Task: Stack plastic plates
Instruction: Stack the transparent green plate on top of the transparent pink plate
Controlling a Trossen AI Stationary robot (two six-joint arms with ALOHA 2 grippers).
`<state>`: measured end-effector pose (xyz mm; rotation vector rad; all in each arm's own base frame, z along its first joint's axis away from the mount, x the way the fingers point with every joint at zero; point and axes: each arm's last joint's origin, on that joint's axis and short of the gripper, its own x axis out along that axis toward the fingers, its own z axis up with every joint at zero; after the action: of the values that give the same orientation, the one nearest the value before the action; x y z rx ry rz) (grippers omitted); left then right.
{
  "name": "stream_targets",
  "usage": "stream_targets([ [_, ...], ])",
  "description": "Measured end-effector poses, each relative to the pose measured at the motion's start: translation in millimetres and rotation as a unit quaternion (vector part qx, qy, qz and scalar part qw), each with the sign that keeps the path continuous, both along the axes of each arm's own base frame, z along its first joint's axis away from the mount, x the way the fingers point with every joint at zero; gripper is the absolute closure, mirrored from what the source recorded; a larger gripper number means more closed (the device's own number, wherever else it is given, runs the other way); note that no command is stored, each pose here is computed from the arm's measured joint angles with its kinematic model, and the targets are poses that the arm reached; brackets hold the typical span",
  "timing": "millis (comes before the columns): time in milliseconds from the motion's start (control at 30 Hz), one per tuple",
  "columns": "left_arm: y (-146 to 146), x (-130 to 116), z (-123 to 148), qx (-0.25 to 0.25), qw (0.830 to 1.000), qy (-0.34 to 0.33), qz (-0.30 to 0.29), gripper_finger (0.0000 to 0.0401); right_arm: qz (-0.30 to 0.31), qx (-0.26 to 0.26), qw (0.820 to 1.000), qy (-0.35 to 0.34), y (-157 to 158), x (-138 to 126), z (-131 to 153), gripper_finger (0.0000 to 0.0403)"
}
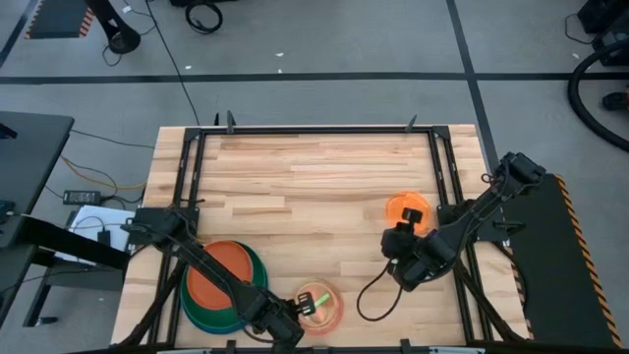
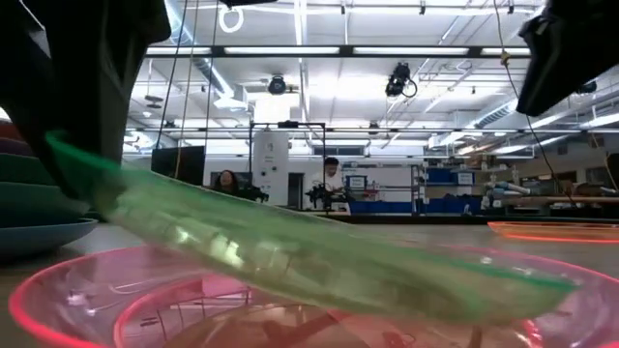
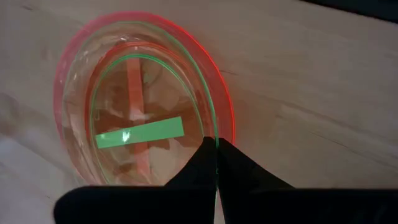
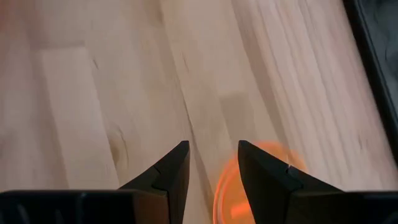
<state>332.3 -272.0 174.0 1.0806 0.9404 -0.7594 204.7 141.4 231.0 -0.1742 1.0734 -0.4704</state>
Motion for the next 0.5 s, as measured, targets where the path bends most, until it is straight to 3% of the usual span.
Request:
stream_targets([
  [333, 26, 20, -2, -0.017, 0.998, 0.006, 0.063, 0.0363, -0.069, 0.028, 0.997, -0.005, 5, -14, -1, 0.0254],
  [500, 43, 32, -2, -0.053, 0.993, 0.027, 0.100, 0.0361, -0.168, 0.047, 0.984, 0.042, -7, -23, -11, 0.0238],
])
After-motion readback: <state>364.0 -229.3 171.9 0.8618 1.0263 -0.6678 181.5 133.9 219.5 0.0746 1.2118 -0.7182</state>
